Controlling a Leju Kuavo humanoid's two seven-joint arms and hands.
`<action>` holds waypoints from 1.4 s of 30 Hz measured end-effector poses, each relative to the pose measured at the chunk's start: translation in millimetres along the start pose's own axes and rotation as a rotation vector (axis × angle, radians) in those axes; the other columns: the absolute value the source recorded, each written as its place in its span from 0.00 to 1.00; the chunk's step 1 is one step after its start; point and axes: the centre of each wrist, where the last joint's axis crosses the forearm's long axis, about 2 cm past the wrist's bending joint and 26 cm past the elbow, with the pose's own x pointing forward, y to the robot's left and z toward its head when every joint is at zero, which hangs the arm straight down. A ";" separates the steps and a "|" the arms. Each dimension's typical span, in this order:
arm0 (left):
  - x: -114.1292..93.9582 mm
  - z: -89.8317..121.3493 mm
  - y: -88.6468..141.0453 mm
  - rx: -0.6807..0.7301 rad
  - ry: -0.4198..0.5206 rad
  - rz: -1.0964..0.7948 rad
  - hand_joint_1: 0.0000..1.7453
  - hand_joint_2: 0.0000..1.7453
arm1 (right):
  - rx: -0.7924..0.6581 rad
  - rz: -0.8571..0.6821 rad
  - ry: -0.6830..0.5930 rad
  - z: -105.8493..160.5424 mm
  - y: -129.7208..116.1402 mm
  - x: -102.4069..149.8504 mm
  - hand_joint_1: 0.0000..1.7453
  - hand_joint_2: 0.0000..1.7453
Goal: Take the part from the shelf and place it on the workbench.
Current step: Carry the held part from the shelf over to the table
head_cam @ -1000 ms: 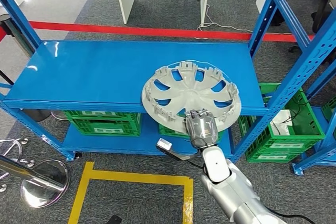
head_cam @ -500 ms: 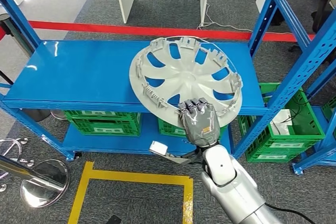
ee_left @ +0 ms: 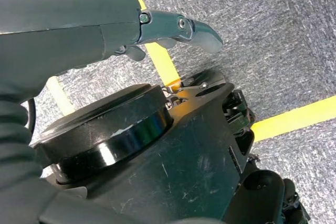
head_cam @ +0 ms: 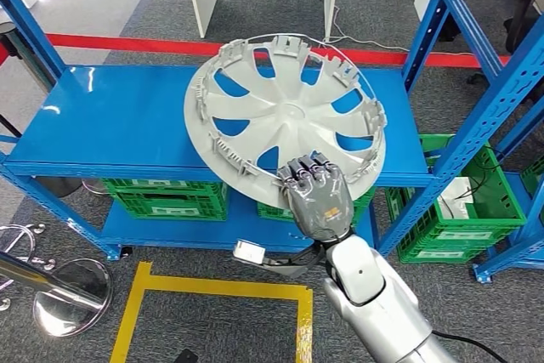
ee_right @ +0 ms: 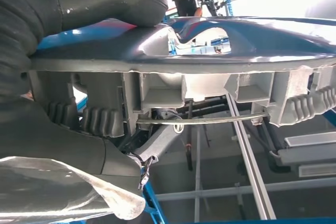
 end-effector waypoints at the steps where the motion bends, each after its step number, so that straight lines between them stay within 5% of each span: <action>1: 0.1 -0.1 0.0 0.001 0.000 0.000 0.00 0.00 | 0.000 -0.001 -0.004 0.0 -0.1 0.5 1.00 1.00; 42: 8.3 -4.0 4.5 -0.012 -0.023 -0.049 0.00 0.00 | -0.056 0.030 -0.086 -8.5 -10.9 -4.8 1.00 1.00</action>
